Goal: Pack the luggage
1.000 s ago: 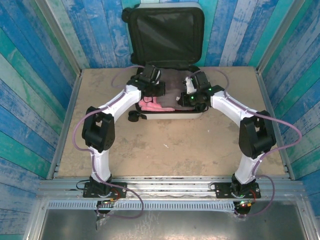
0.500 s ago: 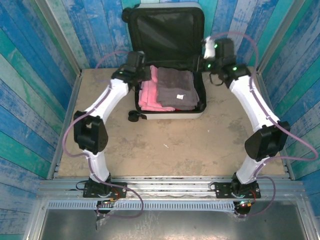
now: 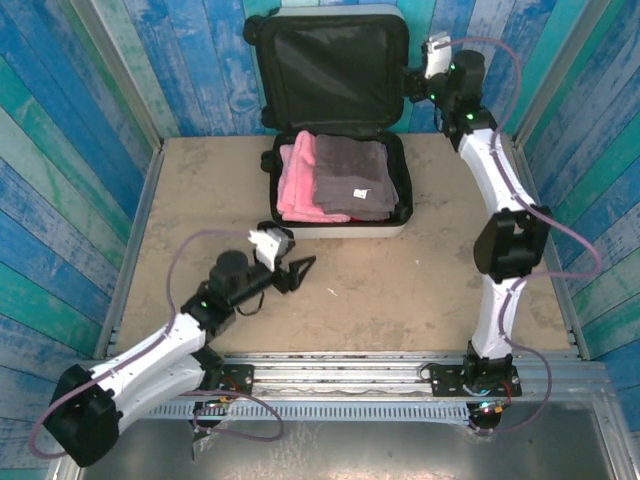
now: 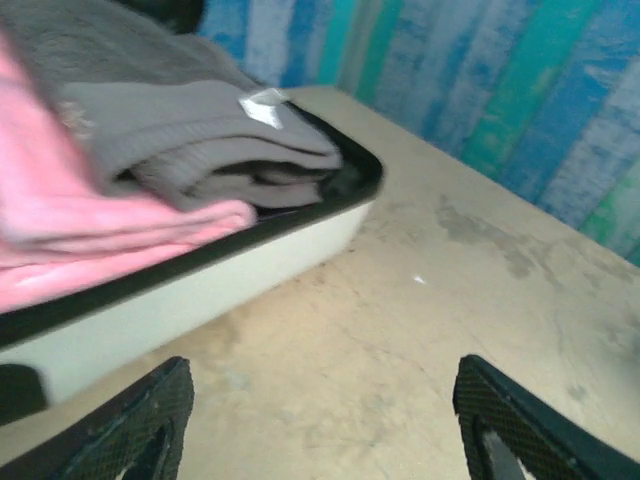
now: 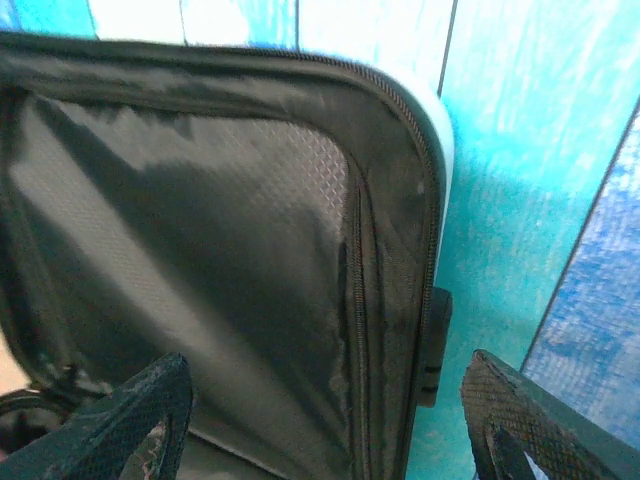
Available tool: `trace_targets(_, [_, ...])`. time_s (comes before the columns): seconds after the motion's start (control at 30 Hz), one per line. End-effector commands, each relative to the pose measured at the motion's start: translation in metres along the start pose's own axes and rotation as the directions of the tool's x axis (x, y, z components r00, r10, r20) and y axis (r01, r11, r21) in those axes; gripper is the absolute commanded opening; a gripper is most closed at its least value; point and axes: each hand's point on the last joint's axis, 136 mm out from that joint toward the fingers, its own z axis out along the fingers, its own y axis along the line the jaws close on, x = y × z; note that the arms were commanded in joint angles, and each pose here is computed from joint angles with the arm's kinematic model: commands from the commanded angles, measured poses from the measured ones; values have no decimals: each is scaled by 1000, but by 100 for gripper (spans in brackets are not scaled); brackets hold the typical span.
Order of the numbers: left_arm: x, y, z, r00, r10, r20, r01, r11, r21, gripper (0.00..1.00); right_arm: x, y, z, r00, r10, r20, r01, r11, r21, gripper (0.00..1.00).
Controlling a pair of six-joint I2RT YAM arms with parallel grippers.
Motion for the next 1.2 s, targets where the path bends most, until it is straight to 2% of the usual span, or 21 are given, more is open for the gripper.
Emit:
trace_targets(0.0, [-17, -8, -3, 981, 85, 176, -80, 996, -36, 70, -23, -15, 15, 994, -63, 93, 58, 997, 47, 72])
trace_targets(0.17, [9, -6, 13, 990, 75, 120, -72, 997, -30, 65, -6, -32, 43, 992, -42, 123, 30, 995, 95, 70])
trace_targets(0.27, [22, -2, 24, 994, 90, 62, -88, 995, -35, 64, 3, -44, 55, 988, -41, 146, 20, 990, 141, 66])
trace_targets(0.4, [28, 1, 35, 994, 95, 51, -93, 995, -43, 63, 14, -52, 65, 986, -68, 155, 41, 984, 173, 61])
trace_targets(0.53, [37, 7, 52, 997, 72, 33, -70, 996, -61, 60, 24, -56, 72, 984, -72, 165, 43, 984, 171, 46])
trace_targets(0.67, [36, 11, 72, 998, 15, 66, -10, 998, -70, 56, 38, -54, 78, 986, -64, 151, 43, 989, 139, 41])
trace_targets(0.8, [42, 21, 89, 987, -94, 128, 108, 989, -103, 53, 45, -48, 81, 987, -66, 149, 51, 994, 101, 38])
trace_targets(0.93, [47, 29, 101, 964, -183, 194, 208, 971, -117, 49, 45, -37, 84, 984, -87, 158, 81, 996, 46, 46])
trace_targets(1.0, [50, 32, 108, 956, -202, 213, 232, 964, -126, 47, 46, -34, 85, 983, -92, 159, 89, 996, 28, 44])
trace_targets(1.1, [53, 32, 118, 951, -214, 222, 246, 961, -130, 44, 49, -37, 85, 983, -86, 161, 81, 996, 38, 29])
trace_targets(1.17, [54, 31, 123, 952, -211, 221, 243, 961, -131, 44, 53, -39, 86, 985, -76, 156, 71, 997, 36, 23])
